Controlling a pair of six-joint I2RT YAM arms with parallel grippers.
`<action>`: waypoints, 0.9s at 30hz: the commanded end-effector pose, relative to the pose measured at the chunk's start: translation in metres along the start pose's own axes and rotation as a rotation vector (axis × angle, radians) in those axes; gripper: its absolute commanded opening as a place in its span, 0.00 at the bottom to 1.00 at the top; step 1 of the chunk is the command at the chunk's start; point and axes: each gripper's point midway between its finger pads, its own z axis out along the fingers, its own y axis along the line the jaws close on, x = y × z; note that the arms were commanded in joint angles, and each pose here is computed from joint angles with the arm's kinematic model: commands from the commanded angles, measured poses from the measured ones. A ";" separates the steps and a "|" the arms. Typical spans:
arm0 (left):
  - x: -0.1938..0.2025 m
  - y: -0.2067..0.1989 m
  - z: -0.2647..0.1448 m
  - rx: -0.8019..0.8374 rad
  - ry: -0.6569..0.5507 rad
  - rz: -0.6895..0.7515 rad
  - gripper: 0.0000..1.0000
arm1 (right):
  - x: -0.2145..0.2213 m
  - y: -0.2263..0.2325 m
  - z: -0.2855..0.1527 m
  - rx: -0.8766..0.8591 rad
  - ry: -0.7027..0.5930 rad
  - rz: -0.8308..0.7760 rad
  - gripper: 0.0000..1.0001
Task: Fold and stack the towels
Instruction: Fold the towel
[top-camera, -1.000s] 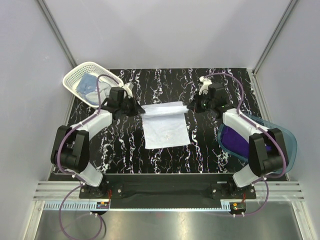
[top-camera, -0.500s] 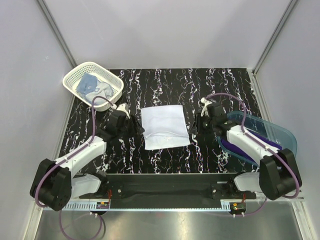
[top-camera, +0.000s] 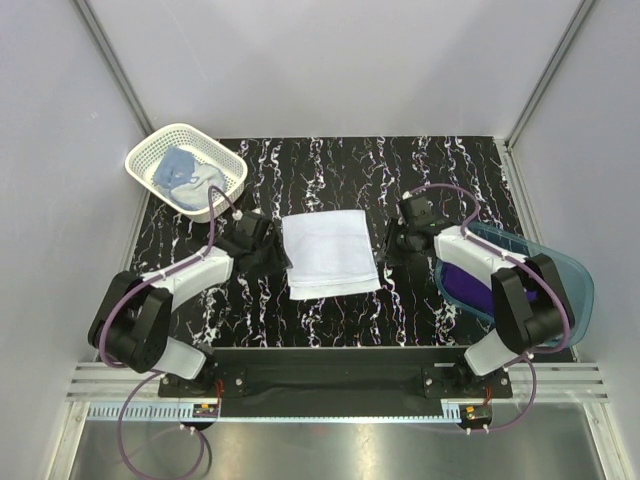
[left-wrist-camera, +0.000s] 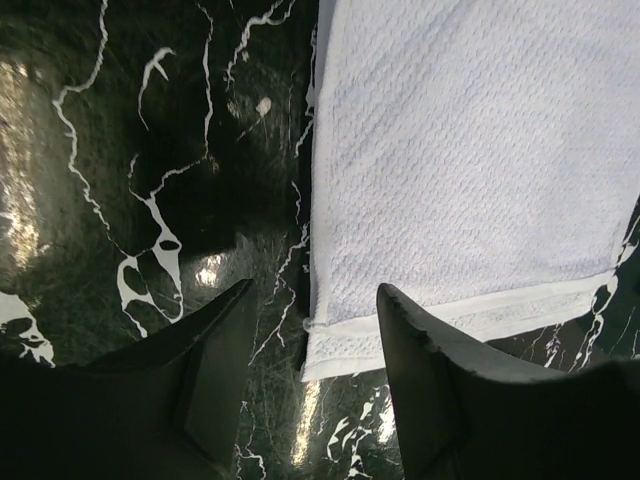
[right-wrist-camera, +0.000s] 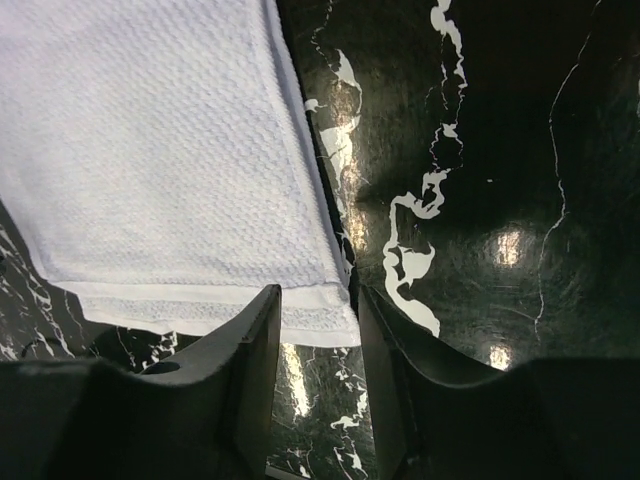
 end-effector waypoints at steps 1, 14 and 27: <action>0.009 -0.005 0.004 0.032 0.012 -0.009 0.54 | 0.012 -0.006 0.013 0.042 0.028 0.022 0.43; 0.026 0.000 0.020 0.006 0.065 0.024 0.36 | 0.035 -0.007 0.041 0.002 0.080 -0.043 0.38; 0.010 -0.005 0.004 -0.021 0.045 0.090 0.31 | 0.043 -0.004 0.027 0.025 0.049 -0.046 0.26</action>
